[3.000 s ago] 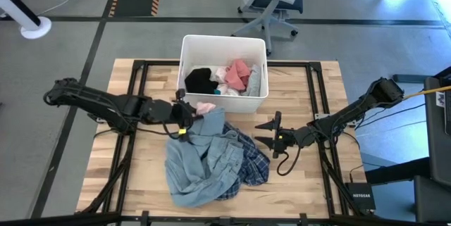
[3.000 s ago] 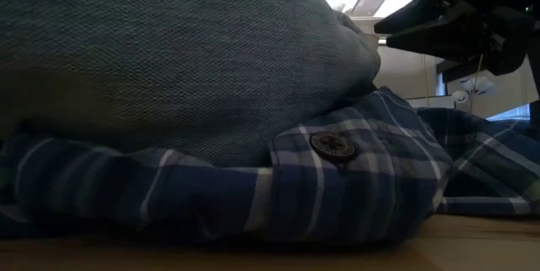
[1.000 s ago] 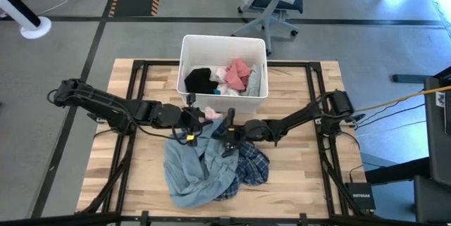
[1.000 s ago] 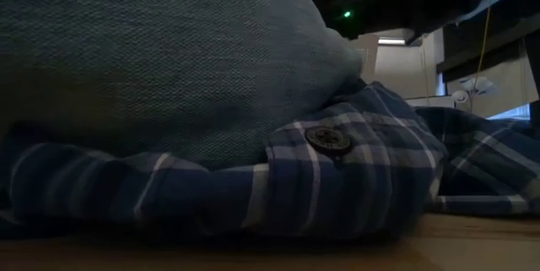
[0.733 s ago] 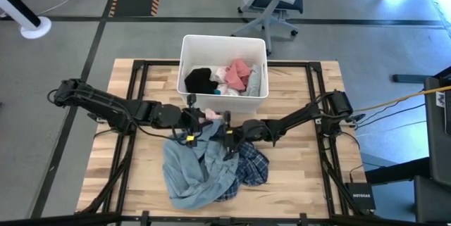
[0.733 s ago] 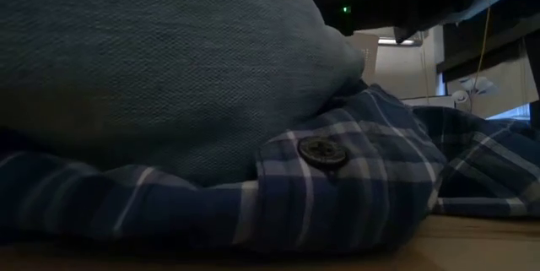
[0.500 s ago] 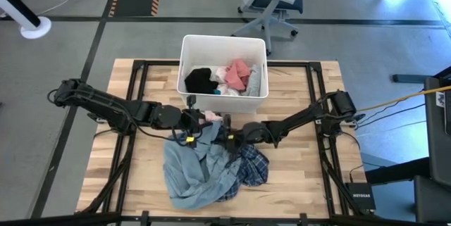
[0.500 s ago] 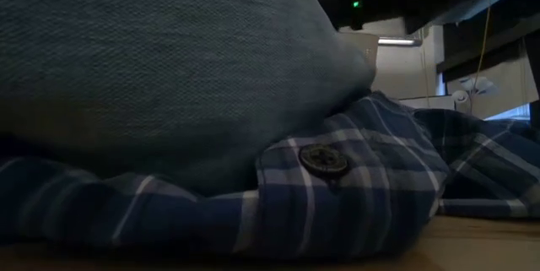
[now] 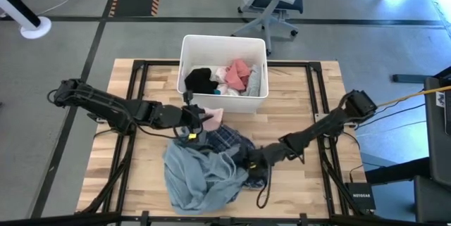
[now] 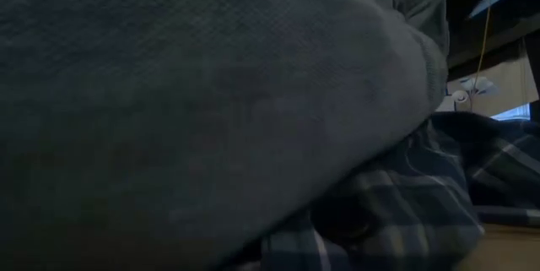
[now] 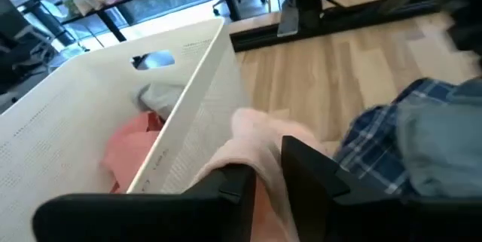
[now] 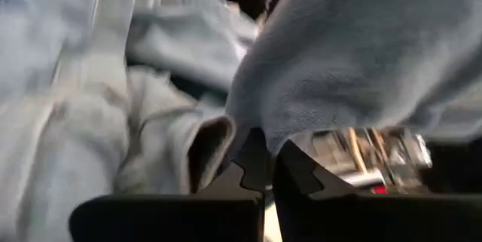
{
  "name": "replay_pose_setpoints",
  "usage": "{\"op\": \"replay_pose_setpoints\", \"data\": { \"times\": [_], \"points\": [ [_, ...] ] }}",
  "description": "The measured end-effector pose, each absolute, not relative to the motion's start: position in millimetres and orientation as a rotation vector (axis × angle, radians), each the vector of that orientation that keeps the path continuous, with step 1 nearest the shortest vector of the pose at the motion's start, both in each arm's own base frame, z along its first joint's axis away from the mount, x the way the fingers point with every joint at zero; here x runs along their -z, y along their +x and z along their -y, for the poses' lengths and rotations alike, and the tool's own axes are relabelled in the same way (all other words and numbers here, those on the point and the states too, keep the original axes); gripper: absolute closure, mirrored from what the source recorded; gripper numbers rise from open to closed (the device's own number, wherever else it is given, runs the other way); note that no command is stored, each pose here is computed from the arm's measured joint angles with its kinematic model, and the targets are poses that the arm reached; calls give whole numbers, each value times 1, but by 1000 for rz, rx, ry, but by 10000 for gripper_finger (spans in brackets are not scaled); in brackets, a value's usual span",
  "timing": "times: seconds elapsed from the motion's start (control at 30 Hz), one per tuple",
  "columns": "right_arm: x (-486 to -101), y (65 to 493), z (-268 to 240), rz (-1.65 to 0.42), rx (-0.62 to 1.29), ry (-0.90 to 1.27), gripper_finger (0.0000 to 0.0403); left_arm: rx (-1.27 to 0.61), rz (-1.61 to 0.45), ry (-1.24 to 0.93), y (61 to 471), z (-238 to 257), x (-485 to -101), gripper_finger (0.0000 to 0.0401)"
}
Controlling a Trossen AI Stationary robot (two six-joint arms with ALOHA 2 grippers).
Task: Sort clothes
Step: Put the light pink sock into the white laundry bin
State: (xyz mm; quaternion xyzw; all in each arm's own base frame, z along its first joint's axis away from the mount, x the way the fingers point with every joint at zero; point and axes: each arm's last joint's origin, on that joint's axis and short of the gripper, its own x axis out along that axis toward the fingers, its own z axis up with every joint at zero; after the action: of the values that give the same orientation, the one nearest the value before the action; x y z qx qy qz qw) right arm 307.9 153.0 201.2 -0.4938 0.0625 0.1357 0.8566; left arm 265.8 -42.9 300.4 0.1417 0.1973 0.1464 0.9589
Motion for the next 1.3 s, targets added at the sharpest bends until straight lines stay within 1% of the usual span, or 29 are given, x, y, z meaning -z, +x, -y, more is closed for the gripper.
{"op": "replay_pose_setpoints", "data": {
  "times": [0.13, 0.23, 0.33, 0.47, 0.57, 0.7, 0.8, 0.9, 1.07, 1.3],
  "points": [
    [-196, 289, -148, -195, -190, -1031, 387, -304, -393, 287, 266, 42, -301, 342],
    [-187, 279, -142, -247, -134, -1009, 369, -306, -362, 281, 267, 42, -304, 342],
    [-170, 270, -136, -314, -133, -941, 350, -305, -302, 312, 269, 43, -311, 342],
    [-148, 263, -125, -417, -111, -801, 326, -352, -160, 378, 272, 42, -327, 342],
    [-141, 257, -121, -438, -89, -730, 309, -402, -22, 434, 273, 38, -344, 342],
    [-137, 254, -118, -460, -57, -726, 284, -497, 135, 515, 270, 28, -364, 342],
    [-136, 254, -117, -461, -52, -720, 264, -583, 205, 557, 268, 16, -374, 342],
    [-136, 254, -117, -461, -53, -719, 245, -657, 217, 573, 267, -1, -377, 342],
    [-136, 254, -117, -462, -47, -722, 222, -738, 161, 562, 267, -28, -374, 342],
    [-136, 254, -116, -465, -45, -728, 216, -757, 50, 439, 269, -50, -359, 342]
  ]
}}
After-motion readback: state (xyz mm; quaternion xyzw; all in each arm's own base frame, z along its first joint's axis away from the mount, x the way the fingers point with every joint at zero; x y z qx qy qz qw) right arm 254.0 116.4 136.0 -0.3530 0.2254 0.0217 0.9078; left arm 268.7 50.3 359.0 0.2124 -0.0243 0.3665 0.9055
